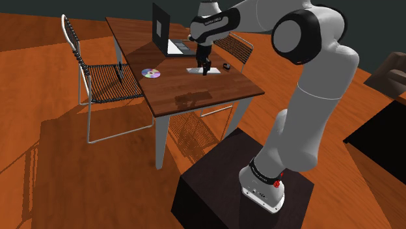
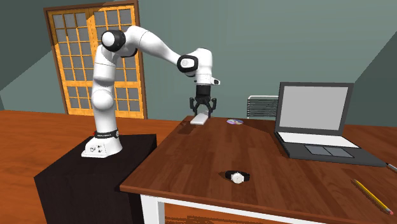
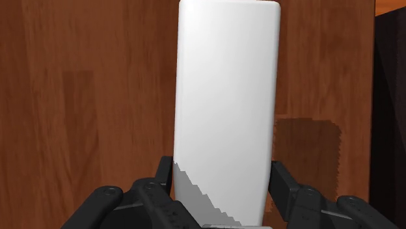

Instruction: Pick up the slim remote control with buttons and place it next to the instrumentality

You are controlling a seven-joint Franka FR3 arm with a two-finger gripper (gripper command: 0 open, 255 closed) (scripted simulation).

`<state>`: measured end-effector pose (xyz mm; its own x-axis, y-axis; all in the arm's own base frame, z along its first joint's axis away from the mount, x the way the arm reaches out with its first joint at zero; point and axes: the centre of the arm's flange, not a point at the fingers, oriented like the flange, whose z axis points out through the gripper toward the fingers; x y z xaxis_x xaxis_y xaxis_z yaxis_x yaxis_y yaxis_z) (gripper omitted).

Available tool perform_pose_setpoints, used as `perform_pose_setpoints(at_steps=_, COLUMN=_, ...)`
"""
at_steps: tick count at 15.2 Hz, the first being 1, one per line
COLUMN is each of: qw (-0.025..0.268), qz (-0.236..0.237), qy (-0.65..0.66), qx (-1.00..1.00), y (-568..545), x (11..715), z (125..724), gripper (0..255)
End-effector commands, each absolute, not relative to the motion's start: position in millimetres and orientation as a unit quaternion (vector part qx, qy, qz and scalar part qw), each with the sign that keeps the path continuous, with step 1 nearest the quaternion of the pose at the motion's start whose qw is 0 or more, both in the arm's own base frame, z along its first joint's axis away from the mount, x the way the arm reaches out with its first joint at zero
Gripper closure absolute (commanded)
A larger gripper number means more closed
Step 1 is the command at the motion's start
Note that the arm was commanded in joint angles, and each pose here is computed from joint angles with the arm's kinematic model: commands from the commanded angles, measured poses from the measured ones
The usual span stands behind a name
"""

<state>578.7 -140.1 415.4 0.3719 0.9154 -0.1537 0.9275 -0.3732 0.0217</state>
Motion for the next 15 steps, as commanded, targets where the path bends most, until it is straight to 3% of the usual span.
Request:
perform_pose_setpoints(at_steps=1, qw=0.052, qz=-0.058, qy=0.557, qx=0.827, y=-116.0, x=583.9, z=414.6, gripper=255)
perform_pose_setpoints(at_steps=15, qw=0.052, qz=-0.058, qy=0.557, qx=0.827, y=50.8, x=634.2, z=410.5, gripper=255)
